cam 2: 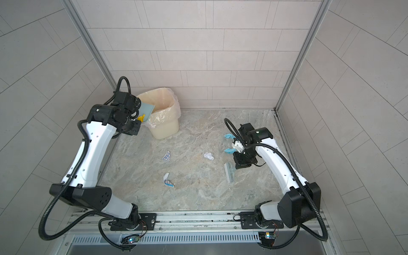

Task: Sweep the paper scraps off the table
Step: 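Carry the dustpan to the bin with left gripper while right brush moves off, then tip the dustpan over the bin with the left gripper to empty it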

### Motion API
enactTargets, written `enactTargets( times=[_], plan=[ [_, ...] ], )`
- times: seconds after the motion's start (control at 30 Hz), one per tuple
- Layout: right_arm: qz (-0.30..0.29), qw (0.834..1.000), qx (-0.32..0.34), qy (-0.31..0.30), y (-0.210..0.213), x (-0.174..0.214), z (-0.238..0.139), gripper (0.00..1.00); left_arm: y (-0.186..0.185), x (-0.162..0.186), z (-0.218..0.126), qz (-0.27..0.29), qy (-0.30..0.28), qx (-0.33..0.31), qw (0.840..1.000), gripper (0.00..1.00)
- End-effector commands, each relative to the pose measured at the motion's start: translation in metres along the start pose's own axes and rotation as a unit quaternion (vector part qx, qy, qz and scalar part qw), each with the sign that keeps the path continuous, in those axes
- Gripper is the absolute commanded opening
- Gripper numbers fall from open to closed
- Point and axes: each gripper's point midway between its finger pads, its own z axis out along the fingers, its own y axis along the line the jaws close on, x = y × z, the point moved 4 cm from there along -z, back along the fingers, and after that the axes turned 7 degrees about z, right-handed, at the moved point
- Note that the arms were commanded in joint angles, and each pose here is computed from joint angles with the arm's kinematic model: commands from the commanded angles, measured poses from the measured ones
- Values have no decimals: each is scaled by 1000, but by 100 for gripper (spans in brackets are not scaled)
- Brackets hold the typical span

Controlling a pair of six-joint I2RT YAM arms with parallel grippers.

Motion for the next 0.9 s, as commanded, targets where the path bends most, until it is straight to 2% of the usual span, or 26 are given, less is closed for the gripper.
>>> enactTargets(
  times=[0.0,0.27,0.43,0.6,0.73,0.8,0.87],
  plan=[
    [-5,1000,-2,7,1,2,-6,0,20,-10,0,18,8,-41,999,0],
    [-1,1000,-4,12,0,7,-7,0,41,-51,22,41,28,-119,992,0],
    [2,1000,-4,18,0,8,-7,0,48,-71,26,99,42,-217,970,0],
    [2,1000,-5,21,1,7,-7,0,47,-88,31,191,68,-322,925,0],
    [4,1000,-6,24,1,6,-5,0,42,-100,33,247,73,-372,892,0],
    [4,1000,-7,26,1,6,-4,0,38,-104,37,284,93,-404,865,0],
    [4,1000,-9,26,1,5,-3,0,36,-107,42,305,109,-427,844,0]
  ],
)
